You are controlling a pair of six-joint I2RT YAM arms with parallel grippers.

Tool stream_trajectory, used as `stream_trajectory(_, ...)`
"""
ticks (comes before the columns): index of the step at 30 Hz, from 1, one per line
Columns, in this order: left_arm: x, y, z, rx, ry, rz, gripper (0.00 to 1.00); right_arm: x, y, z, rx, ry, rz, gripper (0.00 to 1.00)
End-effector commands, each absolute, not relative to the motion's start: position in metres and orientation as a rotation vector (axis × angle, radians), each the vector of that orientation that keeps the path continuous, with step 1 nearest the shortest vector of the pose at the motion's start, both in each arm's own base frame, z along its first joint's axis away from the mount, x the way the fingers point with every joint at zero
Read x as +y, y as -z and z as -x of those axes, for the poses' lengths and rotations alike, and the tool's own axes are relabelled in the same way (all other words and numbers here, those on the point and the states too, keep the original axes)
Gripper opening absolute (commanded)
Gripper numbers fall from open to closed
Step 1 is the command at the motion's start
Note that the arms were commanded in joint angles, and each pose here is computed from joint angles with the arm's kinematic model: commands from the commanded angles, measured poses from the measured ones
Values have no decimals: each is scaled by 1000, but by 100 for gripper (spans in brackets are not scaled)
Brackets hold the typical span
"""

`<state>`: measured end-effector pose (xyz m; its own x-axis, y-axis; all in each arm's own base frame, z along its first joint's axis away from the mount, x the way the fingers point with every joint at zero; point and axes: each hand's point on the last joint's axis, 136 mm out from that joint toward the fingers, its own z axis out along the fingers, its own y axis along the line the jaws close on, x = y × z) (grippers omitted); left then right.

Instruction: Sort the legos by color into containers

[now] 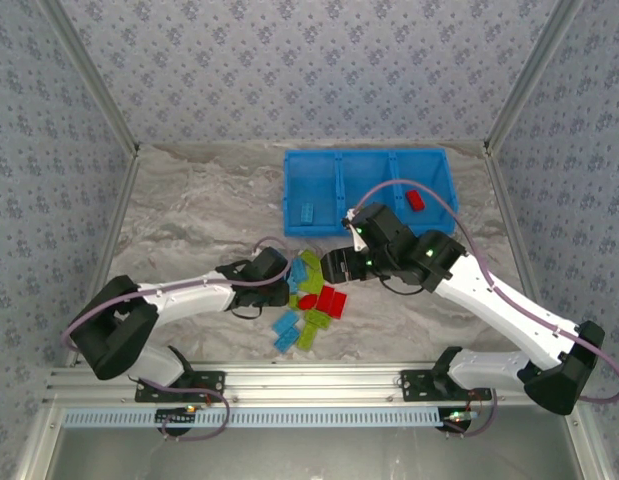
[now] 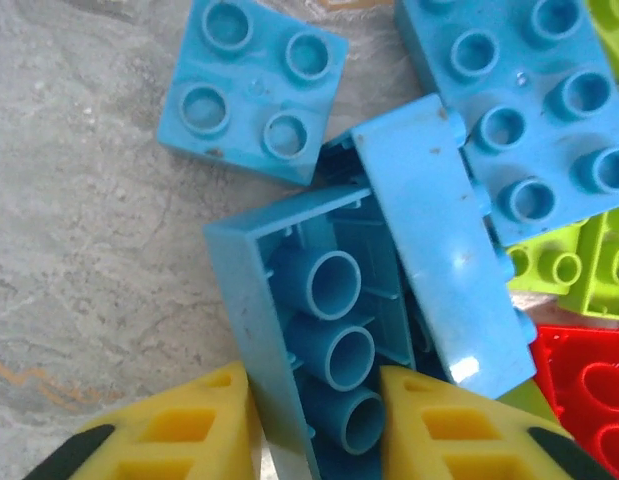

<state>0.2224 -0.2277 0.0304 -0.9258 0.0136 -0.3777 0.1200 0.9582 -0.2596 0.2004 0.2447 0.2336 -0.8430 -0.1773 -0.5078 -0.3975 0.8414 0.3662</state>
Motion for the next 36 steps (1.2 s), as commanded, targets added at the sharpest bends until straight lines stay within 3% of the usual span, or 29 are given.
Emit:
stream_trajectory(1,-214,-25,-215,2753,337,-78,24,244,-225,-190,2607,-658,424,79)
stream_trajectory(6,-219,-81,-225,2612,435,-93,17,244,-233,-192,2572,-670,406,79)
stream_trajectory(14,-259,-198,-280,2323,485,-239,17,239,-245,-196,2519,-678,363,79)
stream_trajectory(18,-282,-212,-339,2293,316,-301,17,234,-236,-192,2542,-662,344,79)
stream_trajectory(23,-299,-194,-410,2311,295,-258,20,223,-243,-187,2532,-657,319,79)
stream_trajectory(25,-305,-190,-426,2311,293,-266,25,218,-247,-184,2518,-654,312,79)
stream_trajectory(32,-325,-206,-439,2268,380,-296,59,205,-249,-183,2481,-648,231,79)
stream_trajectory(36,-320,-224,-433,2236,400,-287,65,207,-245,-186,2481,-656,220,79)
